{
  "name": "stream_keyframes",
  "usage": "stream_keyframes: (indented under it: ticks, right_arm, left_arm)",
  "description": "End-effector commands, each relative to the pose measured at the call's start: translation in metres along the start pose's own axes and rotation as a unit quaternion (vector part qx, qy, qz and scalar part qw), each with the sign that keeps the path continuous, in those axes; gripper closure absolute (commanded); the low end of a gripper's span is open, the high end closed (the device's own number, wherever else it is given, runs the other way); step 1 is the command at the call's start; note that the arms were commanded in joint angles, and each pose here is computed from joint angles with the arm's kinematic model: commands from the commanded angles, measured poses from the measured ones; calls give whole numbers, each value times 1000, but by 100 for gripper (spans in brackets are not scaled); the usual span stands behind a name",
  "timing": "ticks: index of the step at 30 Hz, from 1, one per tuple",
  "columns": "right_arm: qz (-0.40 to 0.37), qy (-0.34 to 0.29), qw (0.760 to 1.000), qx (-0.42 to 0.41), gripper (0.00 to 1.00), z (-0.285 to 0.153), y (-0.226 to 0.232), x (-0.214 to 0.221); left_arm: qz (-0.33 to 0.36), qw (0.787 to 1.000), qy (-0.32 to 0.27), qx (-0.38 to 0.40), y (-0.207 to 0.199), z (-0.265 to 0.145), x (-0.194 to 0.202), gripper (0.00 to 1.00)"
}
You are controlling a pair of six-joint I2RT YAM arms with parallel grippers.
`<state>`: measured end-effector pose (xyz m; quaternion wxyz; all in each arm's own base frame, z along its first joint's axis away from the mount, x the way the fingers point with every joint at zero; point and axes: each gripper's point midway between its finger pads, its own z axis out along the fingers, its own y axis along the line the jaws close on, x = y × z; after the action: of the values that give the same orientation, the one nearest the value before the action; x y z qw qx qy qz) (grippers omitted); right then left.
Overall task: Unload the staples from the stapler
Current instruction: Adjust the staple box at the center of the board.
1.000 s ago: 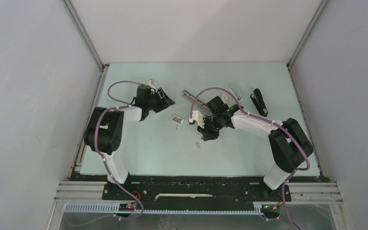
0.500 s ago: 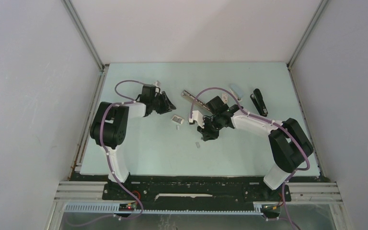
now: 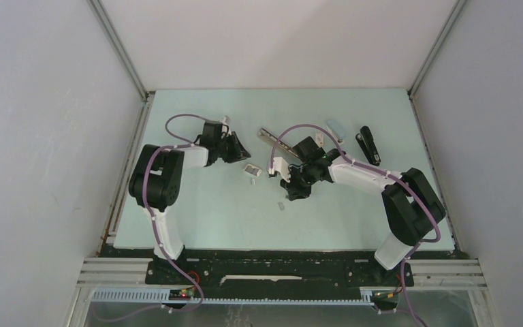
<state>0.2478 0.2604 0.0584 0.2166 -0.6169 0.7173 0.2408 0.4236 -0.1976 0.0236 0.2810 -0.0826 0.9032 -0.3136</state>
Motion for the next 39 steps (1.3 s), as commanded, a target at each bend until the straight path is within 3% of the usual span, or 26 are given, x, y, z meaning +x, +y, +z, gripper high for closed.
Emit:
stream_keyframes:
  ticks: [1,32,39]
  right_arm:
    - [-13,-31,999,16,82,-17,-5,-23]
    - [-13,-31,999,20,82,-18,-6,-24]
    - [13,-31,999,26,82,-17,-11,-28]
  left_arm:
    - [13,1000,10,6,1,-4,14,72]
    - [7,999,-10,30,-5,-35,36,75]
    - [6,999,-31,33,-11,-43,28,69]
